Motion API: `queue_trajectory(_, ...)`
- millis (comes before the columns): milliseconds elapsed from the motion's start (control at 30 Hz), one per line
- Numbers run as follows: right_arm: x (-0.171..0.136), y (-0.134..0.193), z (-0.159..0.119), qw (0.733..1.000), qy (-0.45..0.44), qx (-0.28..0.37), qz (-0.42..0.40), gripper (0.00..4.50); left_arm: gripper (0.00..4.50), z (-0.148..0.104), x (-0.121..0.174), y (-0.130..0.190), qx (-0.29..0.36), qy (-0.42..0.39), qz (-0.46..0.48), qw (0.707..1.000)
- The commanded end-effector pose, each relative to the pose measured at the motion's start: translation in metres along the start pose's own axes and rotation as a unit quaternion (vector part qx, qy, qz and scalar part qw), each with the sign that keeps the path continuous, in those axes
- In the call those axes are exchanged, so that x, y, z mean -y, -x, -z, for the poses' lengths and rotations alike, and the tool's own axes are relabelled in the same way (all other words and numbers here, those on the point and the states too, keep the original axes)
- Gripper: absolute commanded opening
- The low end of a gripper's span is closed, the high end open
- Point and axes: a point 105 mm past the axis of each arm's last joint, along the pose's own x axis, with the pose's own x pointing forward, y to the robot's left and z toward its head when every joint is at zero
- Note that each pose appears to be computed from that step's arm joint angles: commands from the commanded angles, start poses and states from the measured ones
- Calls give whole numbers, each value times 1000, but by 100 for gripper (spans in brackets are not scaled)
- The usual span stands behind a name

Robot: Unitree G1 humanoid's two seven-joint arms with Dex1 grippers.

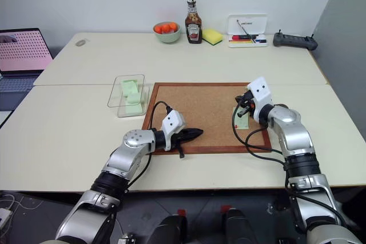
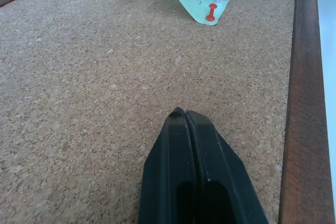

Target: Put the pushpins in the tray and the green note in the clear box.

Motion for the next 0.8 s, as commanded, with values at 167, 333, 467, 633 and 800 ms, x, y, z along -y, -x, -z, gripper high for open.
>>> queue_trajectory(167,31,49,-14,998,44,-5,47,1,0,26,11,0,-43,21,16,999)
queue_trajectory(333,38,74,12,990,103,-81,57,1,0,25,11,-3,-41,19,19,999)
queue_trajectory(467,41,80,33,978,147,-132,62,1,0,24,11,-5,-40,17,22,999)
queue_trajectory(633,47,80,56,960,204,-183,65,1,0,22,10,-8,-37,15,23,999)
queue_trajectory(800,63,80,61,954,212,-190,98,70,0,21,9,-7,-35,15,19,999)
